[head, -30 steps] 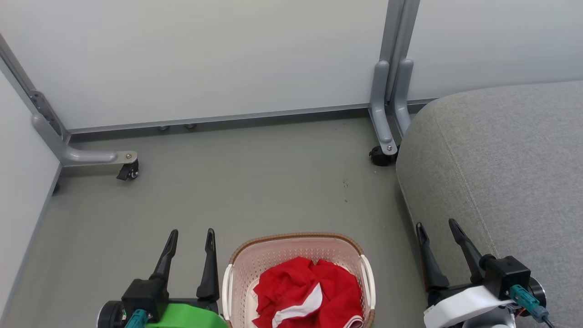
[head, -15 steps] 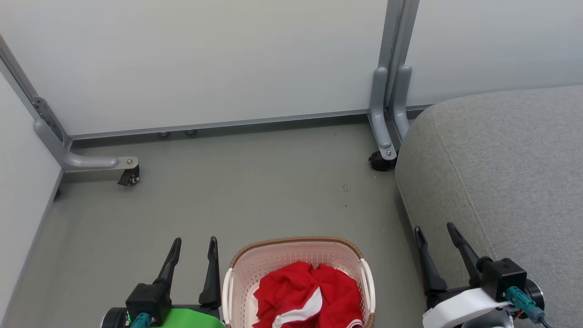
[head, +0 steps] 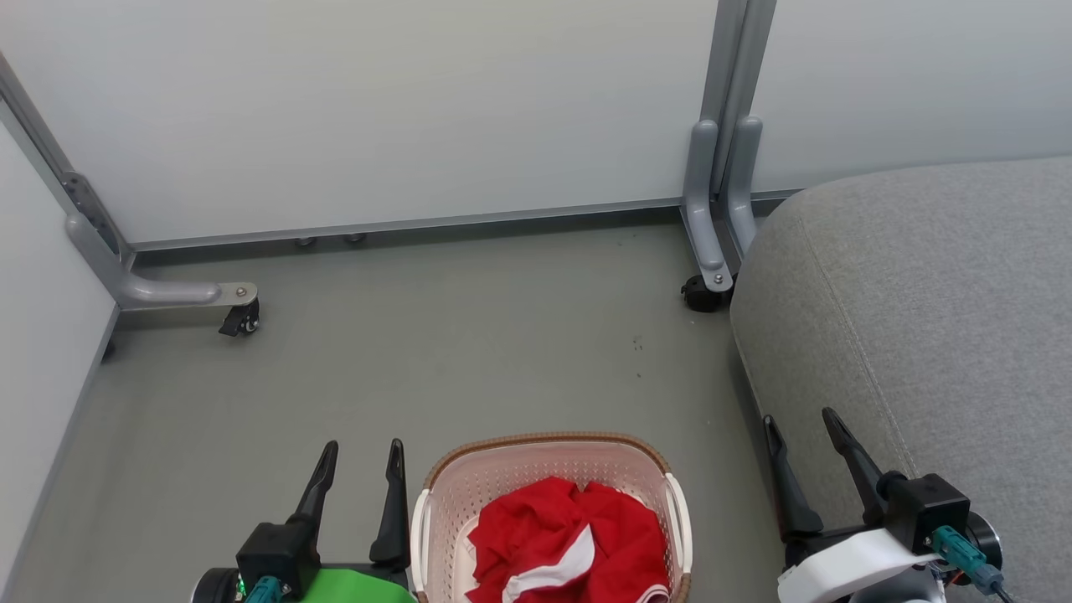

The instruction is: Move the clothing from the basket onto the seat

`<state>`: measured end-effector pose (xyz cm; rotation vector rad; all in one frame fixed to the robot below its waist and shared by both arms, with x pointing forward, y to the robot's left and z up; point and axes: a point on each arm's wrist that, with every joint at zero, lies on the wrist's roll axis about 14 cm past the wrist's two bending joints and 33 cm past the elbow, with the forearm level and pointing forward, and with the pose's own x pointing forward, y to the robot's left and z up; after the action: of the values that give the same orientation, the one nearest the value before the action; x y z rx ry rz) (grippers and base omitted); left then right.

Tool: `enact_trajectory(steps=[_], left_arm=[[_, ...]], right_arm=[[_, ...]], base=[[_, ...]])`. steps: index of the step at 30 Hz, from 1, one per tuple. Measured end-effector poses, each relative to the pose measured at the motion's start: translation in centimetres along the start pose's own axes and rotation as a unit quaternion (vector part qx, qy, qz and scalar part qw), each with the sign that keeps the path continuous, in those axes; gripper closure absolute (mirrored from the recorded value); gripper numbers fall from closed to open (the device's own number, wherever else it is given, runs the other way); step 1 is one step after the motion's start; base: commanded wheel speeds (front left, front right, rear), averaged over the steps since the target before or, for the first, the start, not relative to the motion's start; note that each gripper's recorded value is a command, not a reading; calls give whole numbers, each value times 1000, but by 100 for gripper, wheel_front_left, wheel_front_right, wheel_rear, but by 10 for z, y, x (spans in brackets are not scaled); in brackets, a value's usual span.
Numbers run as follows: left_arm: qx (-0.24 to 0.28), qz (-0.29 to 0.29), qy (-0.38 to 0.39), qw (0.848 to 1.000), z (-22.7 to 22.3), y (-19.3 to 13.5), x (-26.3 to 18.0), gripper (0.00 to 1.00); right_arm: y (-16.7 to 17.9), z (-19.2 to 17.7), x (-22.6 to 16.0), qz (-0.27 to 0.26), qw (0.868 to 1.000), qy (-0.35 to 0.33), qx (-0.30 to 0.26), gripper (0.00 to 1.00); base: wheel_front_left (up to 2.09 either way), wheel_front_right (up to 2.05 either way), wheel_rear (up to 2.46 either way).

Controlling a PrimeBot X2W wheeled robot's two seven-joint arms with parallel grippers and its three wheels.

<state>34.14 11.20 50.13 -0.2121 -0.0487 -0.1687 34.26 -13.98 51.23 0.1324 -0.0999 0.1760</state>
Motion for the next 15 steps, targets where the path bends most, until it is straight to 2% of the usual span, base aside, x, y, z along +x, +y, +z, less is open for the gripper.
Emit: enact_trajectory(steps=[5, 15], left_arm=[[0, 0, 8, 1000, -5, 0, 0, 0], [10, -27, 50, 998, -32, -12, 15, 0]], right_arm=[[0, -1, 1, 0, 1000, 2, 1, 0], [-27, -6, 14, -33, 999, 11, -14, 0]], base=[[0, 0, 0], [0, 0, 0]])
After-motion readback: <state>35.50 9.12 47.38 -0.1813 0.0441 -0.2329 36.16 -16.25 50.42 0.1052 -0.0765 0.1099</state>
